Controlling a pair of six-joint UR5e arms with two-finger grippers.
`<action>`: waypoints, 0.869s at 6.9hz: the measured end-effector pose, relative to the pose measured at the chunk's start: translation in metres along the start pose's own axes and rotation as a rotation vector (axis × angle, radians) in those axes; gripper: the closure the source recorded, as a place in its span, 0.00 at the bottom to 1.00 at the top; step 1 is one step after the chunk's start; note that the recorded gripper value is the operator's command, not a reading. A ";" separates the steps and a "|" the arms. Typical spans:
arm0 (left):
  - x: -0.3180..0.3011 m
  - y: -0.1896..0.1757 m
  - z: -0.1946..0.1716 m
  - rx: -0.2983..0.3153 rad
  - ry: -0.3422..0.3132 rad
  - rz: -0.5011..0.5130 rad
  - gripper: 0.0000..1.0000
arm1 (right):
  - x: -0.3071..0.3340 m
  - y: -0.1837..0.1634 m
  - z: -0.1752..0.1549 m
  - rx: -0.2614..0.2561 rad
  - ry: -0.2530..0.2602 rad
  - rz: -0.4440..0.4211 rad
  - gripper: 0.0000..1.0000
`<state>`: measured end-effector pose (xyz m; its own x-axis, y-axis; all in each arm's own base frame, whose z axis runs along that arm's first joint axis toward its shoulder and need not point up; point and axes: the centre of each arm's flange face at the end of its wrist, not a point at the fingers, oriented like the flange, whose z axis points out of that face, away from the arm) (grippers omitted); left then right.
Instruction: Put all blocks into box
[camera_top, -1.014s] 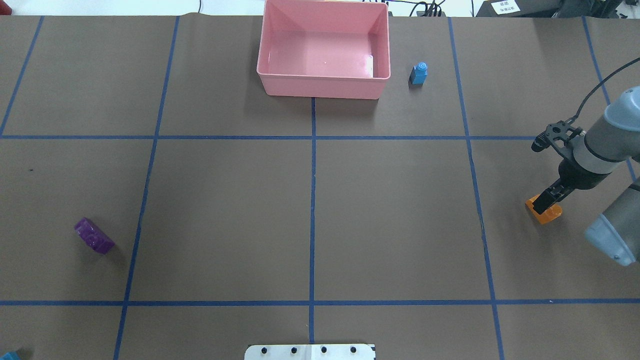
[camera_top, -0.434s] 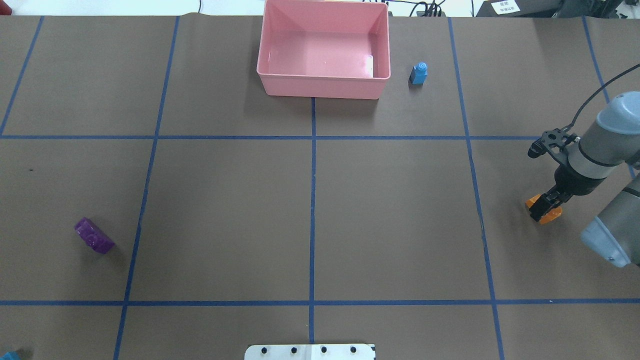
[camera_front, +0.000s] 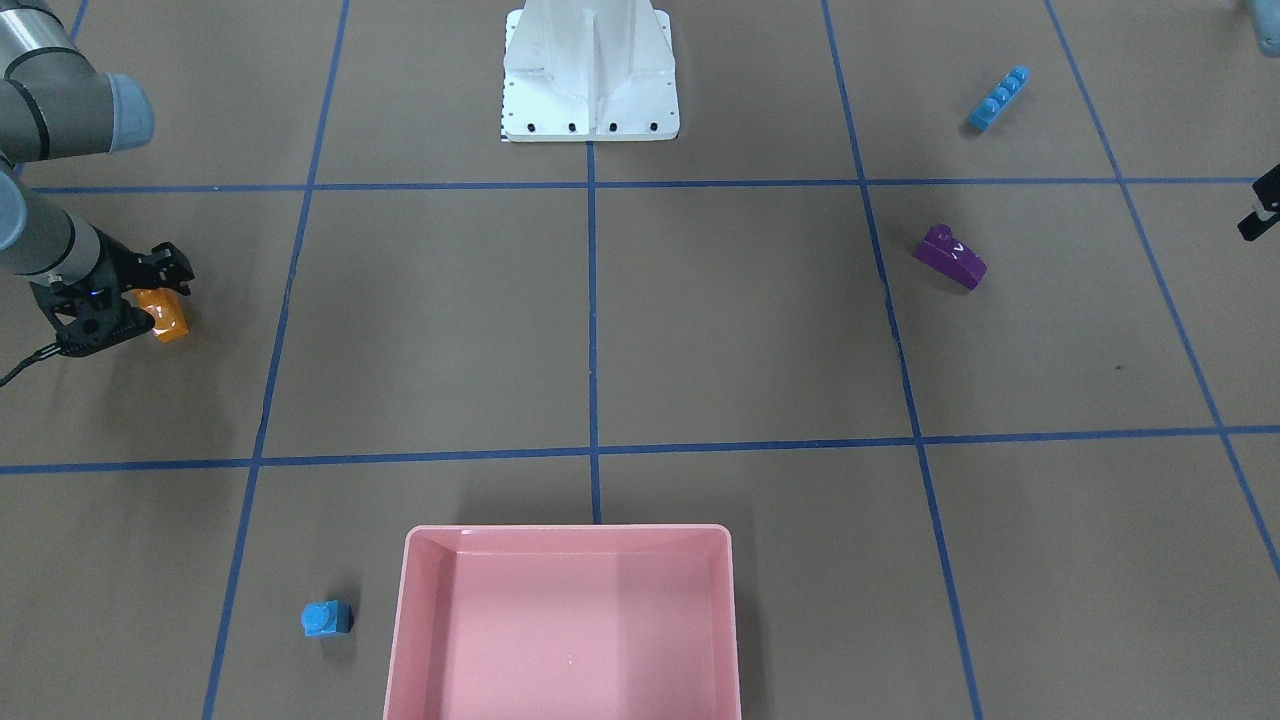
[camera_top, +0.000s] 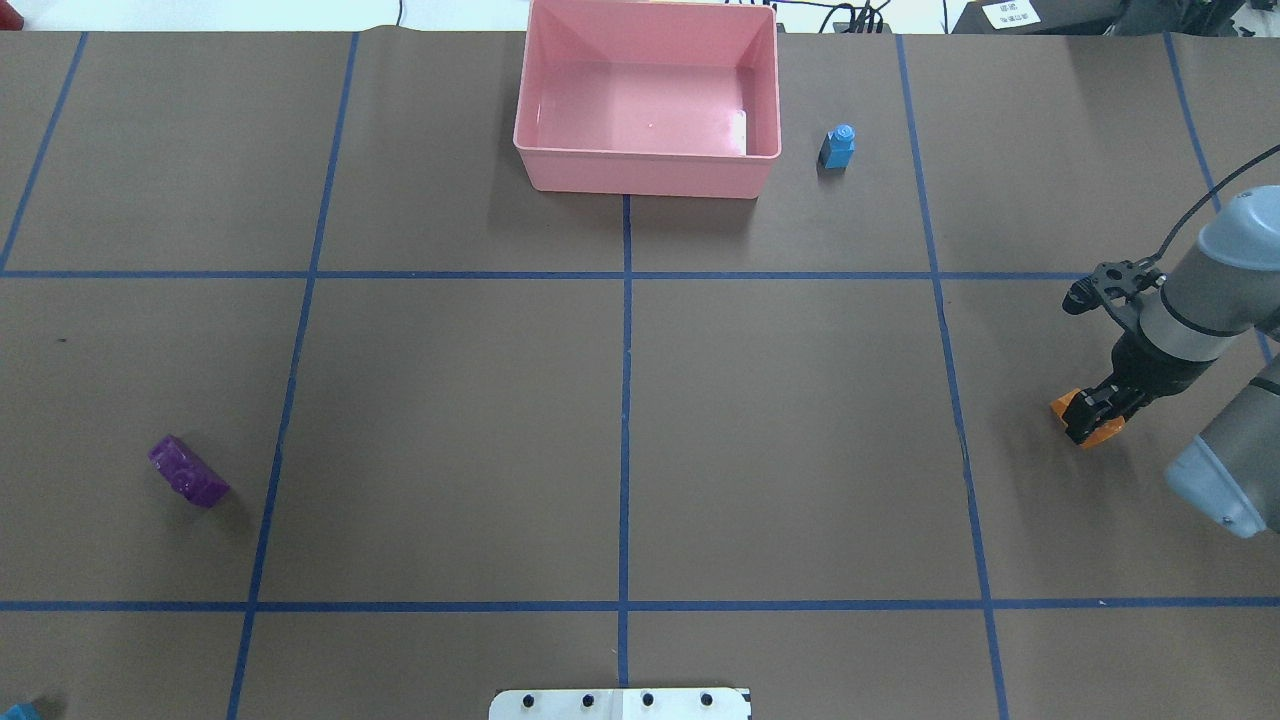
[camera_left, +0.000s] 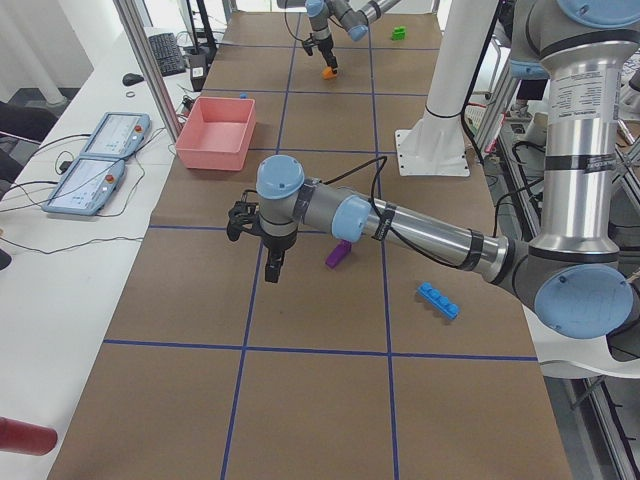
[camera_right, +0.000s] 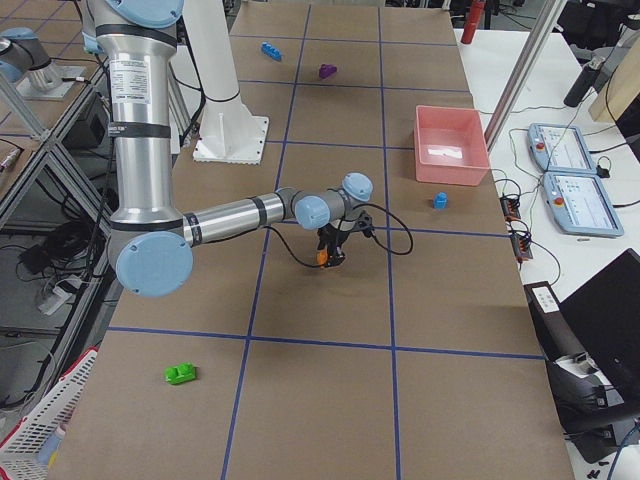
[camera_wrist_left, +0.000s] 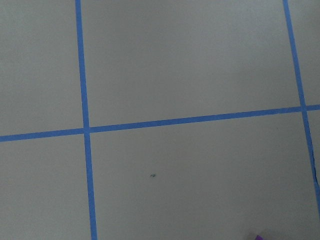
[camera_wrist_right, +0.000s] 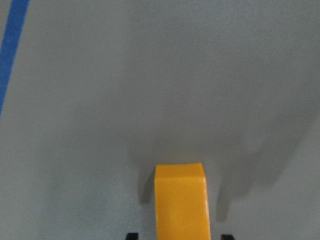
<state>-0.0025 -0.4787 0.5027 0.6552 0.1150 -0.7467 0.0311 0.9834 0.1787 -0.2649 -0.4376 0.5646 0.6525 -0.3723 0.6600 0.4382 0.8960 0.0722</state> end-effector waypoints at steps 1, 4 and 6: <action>0.003 -0.001 -0.001 0.002 0.002 0.006 0.00 | 0.001 0.000 -0.002 0.002 -0.001 0.016 1.00; 0.047 0.000 0.008 -0.012 0.025 0.103 0.00 | 0.019 0.004 -0.048 0.091 -0.002 0.056 1.00; 0.110 0.012 0.022 -0.041 0.065 0.229 0.00 | 0.038 0.011 -0.094 0.182 -0.003 0.091 1.00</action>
<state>0.0863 -0.4575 0.4365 0.5919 0.3430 -0.7294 -0.1440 0.9354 0.3230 -0.1772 -0.4643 0.5201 0.6825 -0.2871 0.6722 0.2585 0.9550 0.1454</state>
